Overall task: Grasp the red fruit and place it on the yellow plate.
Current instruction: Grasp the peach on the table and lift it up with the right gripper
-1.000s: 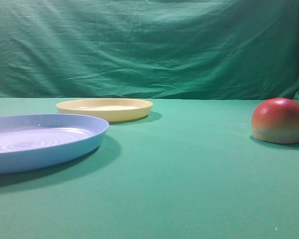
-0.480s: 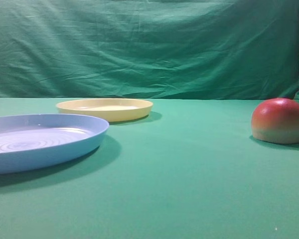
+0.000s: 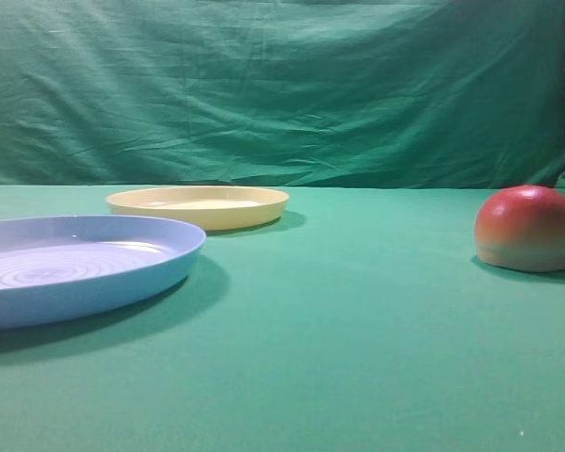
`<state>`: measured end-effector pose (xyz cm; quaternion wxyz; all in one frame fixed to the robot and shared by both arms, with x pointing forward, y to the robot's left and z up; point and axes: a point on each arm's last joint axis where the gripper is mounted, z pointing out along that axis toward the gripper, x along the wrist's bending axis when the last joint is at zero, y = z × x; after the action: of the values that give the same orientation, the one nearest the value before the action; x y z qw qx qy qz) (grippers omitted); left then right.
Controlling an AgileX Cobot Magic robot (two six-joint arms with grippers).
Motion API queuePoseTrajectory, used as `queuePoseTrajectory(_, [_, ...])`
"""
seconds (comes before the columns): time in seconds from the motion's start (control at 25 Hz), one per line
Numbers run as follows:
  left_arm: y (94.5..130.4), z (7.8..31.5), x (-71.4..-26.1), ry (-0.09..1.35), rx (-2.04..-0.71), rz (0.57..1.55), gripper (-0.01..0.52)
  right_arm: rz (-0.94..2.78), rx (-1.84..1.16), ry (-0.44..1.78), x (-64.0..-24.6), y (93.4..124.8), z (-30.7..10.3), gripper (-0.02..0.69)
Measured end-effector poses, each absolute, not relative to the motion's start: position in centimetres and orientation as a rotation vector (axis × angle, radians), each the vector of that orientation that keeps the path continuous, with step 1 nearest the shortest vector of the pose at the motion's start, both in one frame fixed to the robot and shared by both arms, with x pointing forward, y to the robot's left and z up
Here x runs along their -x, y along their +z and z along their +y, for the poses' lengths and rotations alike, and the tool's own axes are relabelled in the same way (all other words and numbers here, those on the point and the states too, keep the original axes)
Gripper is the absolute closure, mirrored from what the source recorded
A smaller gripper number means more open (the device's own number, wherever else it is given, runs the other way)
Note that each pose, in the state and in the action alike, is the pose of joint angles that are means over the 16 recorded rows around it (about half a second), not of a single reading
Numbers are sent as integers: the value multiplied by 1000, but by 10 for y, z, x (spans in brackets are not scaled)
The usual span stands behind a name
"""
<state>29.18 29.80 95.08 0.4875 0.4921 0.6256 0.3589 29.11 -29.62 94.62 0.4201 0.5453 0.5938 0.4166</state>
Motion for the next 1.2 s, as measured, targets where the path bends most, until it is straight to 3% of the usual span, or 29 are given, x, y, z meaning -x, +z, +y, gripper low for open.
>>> queuePoseTrajectory(0.36, [951,298,-292,873,-1197,1521,357,1367,-1357,1211,-293,961,-293,665])
queuePoseTrajectory(0.68, [951,298,-292,873,-1197,1521,357,1381,-1345,1347,-295,1005,-287,665])
queuePoseTrajectory(0.96, [951,298,-292,873,-1197,1521,357,1684,-1386,1214,-311,1044,-277,665])
queuePoseTrajectory(1.2, [951,298,-292,873,-1197,1521,357,1984,-1491,982,-341,1052,-269,665])
